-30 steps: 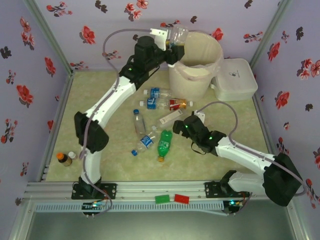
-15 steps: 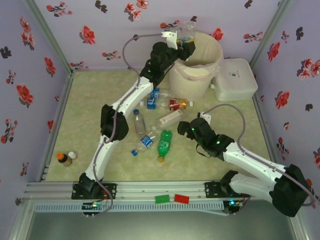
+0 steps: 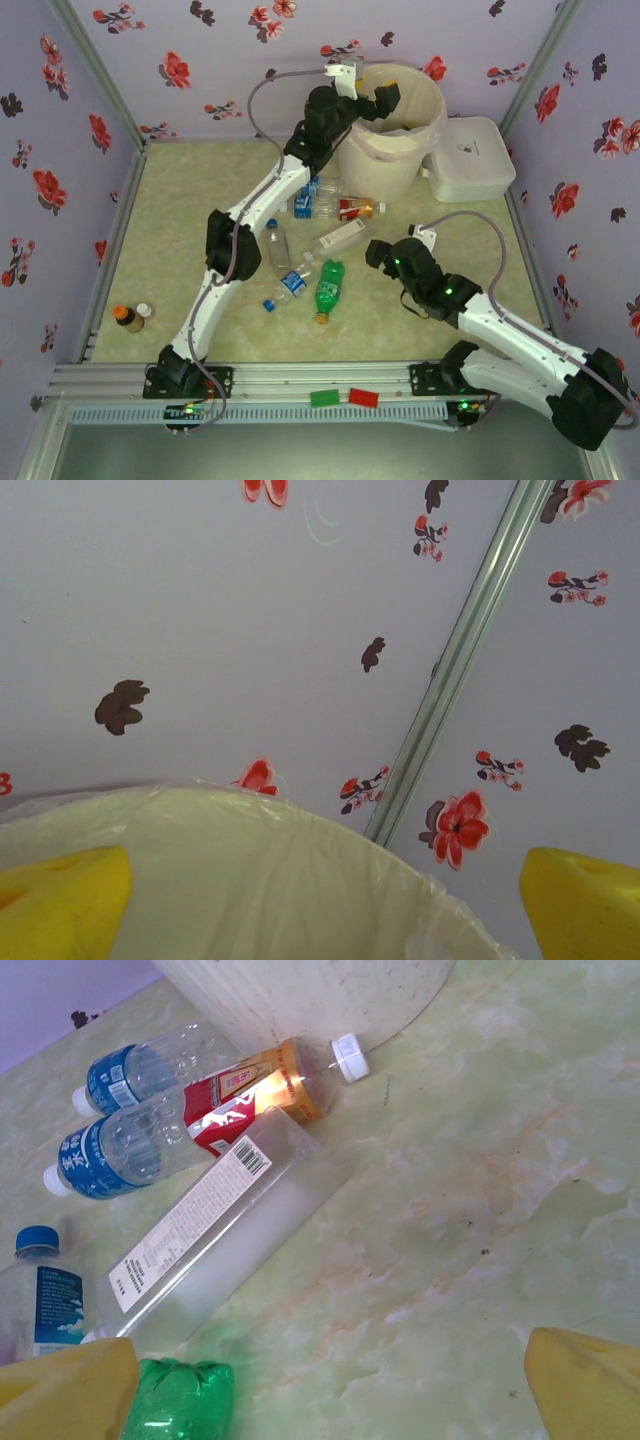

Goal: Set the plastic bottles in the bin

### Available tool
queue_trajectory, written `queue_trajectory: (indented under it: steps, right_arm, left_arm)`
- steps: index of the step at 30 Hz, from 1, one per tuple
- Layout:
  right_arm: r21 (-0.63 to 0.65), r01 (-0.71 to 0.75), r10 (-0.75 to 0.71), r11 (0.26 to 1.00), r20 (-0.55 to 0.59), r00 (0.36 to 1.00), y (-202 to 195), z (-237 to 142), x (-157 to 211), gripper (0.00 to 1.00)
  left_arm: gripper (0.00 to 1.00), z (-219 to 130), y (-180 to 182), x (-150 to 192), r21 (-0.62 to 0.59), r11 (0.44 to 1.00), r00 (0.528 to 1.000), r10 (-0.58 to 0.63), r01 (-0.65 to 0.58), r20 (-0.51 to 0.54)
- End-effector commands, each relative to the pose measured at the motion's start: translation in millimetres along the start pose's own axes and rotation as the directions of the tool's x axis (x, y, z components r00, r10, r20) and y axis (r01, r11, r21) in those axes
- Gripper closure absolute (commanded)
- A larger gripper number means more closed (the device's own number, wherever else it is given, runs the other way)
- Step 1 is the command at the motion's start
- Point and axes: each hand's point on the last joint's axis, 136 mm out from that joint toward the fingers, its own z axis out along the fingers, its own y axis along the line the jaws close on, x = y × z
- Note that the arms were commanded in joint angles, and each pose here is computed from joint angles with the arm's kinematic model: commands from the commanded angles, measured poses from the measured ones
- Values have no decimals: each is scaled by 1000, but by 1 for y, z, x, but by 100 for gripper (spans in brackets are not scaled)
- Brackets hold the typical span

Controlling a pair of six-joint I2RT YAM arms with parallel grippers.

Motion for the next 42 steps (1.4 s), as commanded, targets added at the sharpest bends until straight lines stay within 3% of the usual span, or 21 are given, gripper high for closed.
queue_trajectory:
  steps: [1, 9, 16, 21, 28, 34, 42]
  right_arm:
    - [64, -26, 24, 998, 42, 999, -14, 3, -5, 0]
    - [51, -41, 40, 998, 24, 999, 4, 24, -5, 0]
    - [61, -107, 106, 992, 15, 994, 25, 55, -5, 0]
    - [63, -181, 181, 982, -4, 983, 43, 81, -3, 0]
    - [62, -239, 244, 969, -82, 966, 70, 122, 12, 0]
    - [100, -318, 329, 943, -118, 937, 74, 146, 26, 0]
    - [155, -435, 454, 887, -120, 883, 64, 169, 46, 1]
  left_arm:
    - [0, -16, -33, -58, 63, 997, 996, 39, -44, 77]
    - [0, -74, -65, -104, 113, 990, 991, 76, -88, 106]
    - [0, -165, -61, -100, 59, 987, 985, 145, -150, 90]
    - [0, -233, -34, -69, -67, 983, 985, 173, -172, 2]
    - [0, -320, 19, -8, -287, 946, 981, 107, -150, -161]
    - [0, -384, 58, 48, -437, 894, 963, -21, -103, -270]
    - [0, -448, 87, 114, -570, 822, 923, -219, 1, -315]
